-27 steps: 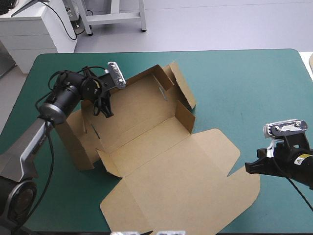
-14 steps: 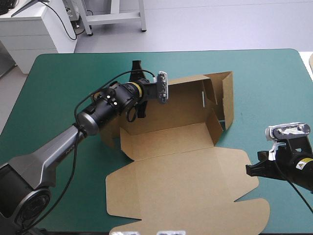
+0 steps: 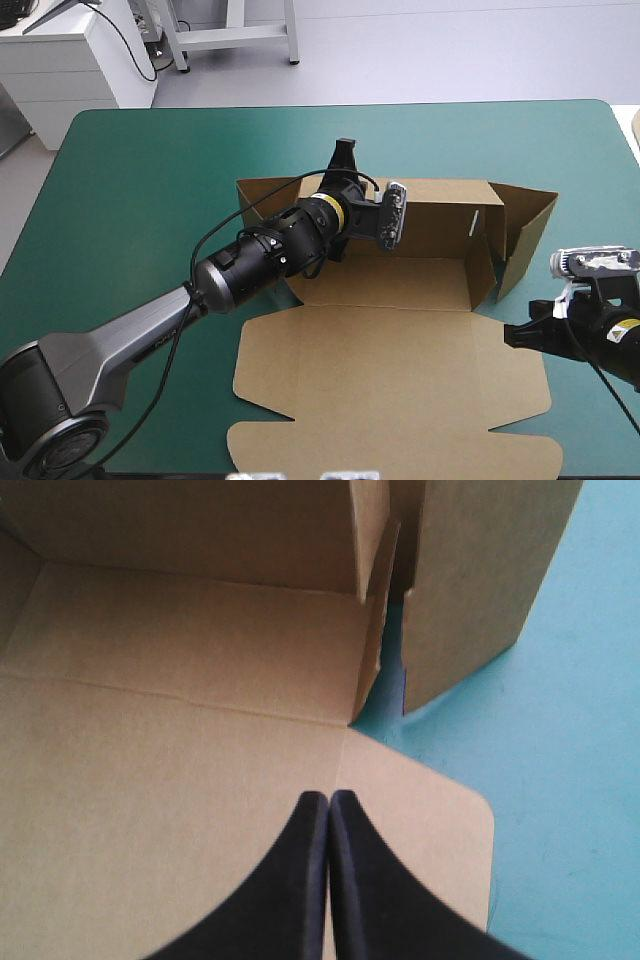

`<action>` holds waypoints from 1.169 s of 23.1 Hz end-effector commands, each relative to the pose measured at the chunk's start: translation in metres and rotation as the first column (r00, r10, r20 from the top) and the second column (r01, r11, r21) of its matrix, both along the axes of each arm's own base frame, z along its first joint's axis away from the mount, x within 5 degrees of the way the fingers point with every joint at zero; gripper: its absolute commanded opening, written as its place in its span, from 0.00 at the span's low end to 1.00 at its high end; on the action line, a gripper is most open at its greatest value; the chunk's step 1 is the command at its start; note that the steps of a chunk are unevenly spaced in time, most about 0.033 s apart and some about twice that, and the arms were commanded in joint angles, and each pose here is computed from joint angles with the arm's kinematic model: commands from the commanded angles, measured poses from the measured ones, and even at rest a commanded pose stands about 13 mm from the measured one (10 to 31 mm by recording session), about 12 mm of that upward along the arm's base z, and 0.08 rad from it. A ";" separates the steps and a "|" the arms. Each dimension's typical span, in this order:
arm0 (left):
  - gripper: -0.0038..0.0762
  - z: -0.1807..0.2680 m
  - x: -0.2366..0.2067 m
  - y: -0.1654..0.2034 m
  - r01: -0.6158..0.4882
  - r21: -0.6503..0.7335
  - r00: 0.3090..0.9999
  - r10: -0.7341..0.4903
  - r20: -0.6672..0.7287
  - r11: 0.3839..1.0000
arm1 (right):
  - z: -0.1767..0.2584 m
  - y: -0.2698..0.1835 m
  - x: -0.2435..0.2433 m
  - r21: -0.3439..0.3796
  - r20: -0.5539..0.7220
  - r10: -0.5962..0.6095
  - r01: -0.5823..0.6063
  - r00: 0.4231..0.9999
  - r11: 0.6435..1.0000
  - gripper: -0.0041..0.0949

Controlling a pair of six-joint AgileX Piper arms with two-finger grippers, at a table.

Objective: Fold the box

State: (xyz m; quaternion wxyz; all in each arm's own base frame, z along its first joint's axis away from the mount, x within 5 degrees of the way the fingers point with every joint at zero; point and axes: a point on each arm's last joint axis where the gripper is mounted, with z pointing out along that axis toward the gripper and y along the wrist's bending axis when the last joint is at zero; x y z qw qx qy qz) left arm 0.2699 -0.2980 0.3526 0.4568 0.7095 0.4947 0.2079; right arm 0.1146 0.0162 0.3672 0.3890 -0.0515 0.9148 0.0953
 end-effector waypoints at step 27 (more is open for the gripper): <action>0.04 -0.031 -0.030 -0.026 -0.076 -0.033 0.976 0.082 0.202 0.997 | 0.043 -0.031 0.191 -0.069 0.025 -0.185 0.186 0.982 0.980 0.02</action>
